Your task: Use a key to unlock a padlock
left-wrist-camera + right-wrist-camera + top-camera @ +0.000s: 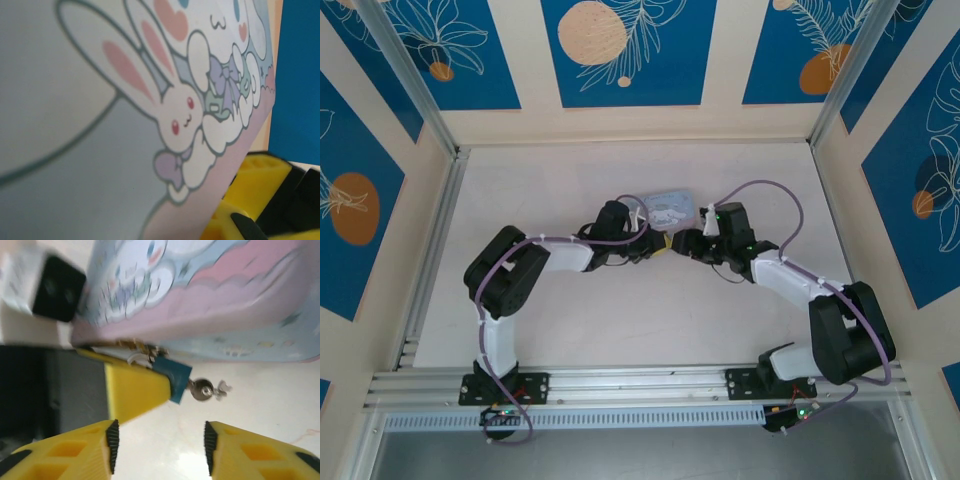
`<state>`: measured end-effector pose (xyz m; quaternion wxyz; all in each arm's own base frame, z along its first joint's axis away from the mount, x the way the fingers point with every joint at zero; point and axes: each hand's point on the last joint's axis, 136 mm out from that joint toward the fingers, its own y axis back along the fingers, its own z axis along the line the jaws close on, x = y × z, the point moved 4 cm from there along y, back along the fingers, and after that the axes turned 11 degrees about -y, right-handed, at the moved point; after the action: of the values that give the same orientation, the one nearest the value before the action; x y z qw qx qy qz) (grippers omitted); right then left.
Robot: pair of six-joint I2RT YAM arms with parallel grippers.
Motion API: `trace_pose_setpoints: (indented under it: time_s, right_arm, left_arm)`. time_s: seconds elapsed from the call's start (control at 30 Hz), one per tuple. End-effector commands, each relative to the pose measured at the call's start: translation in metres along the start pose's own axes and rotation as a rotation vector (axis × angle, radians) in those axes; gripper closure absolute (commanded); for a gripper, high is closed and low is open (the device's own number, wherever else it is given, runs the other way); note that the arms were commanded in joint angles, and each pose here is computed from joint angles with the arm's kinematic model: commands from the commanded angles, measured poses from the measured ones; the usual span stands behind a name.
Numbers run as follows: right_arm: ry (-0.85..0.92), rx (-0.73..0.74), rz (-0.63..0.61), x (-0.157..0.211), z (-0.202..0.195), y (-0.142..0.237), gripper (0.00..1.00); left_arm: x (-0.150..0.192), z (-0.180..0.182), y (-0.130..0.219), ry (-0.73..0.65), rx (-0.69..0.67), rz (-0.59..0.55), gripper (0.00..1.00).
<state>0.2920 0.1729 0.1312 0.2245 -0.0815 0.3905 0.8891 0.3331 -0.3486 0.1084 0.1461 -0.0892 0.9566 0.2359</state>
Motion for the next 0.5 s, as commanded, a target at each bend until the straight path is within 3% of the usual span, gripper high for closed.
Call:
trace_pose_setpoints:
  time_s: [0.0,0.17,0.47]
  right_arm:
    - [0.185,0.198,0.0,0.009,-0.02,-0.005,0.56]
    - [0.229,0.254,-0.017,0.012,-0.028,-0.012,0.62]
    - [0.315,0.304,-0.072,0.005,-0.029,-0.015,0.61]
  left_arm:
    - [-0.012,-0.024,0.008,-0.048,0.062,0.014,1.0]
    - [-0.013,-0.027,0.007,-0.05,0.062,0.044,1.0]
    - [-0.012,-0.029,0.004,-0.049,0.072,0.063,1.0]
